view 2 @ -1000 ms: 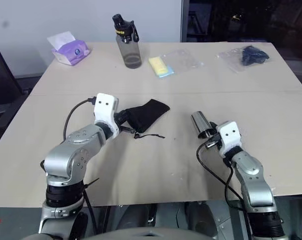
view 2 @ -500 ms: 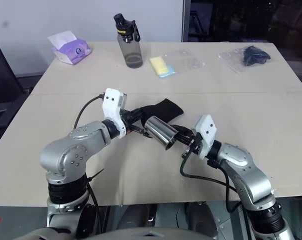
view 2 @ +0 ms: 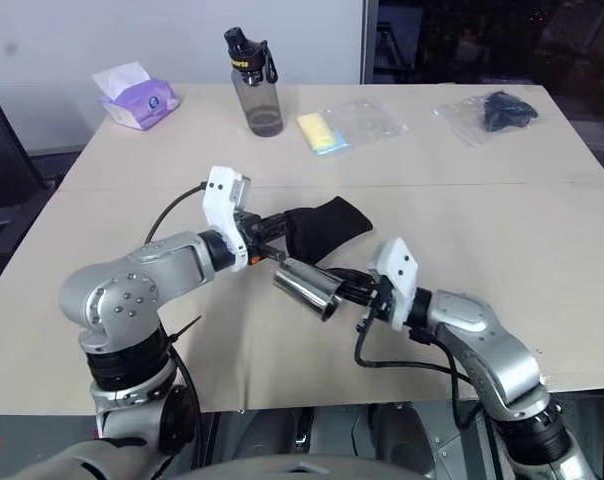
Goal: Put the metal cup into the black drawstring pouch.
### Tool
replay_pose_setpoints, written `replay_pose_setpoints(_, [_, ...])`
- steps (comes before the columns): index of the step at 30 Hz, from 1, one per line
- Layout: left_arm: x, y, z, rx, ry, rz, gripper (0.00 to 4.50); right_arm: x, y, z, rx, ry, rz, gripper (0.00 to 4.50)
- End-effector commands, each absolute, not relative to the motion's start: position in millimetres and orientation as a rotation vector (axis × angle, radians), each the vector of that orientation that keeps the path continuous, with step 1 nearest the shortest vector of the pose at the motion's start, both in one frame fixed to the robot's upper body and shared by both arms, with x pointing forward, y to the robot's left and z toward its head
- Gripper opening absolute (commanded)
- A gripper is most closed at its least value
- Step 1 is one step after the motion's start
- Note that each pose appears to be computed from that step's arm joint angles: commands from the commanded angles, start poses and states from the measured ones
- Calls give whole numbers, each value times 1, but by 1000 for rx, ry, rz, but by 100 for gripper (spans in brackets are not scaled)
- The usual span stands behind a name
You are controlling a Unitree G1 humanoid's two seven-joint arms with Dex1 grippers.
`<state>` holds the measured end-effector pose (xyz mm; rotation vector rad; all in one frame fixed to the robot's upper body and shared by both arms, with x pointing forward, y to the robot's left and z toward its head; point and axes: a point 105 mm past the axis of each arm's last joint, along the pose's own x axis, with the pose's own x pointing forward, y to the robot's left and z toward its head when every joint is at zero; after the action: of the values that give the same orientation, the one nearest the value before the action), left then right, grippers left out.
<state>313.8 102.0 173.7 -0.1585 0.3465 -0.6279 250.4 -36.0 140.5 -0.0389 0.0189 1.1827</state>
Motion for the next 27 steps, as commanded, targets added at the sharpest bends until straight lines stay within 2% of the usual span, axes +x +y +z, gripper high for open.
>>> replay_pose_setpoints(1, [314,101,178,-159,334,-628,0,258,-25,147,-55,-4,1172,5])
replay_pose_setpoints(4, [317,102,179,-158,331,-618,0,267,-17,144,-75,4,1138,5])
replay_pose_setpoints(15, [315,106,176,-161,339,-609,0,323,-42,142,-89,-58,677,5])
replay_pose_setpoints(20, [313,105,176,-162,332,-626,0,333,-49,148,-86,-98,605,5])
replay_pose_setpoints(27, [312,102,179,-174,315,-657,0,330,-40,166,86,-156,646,5])
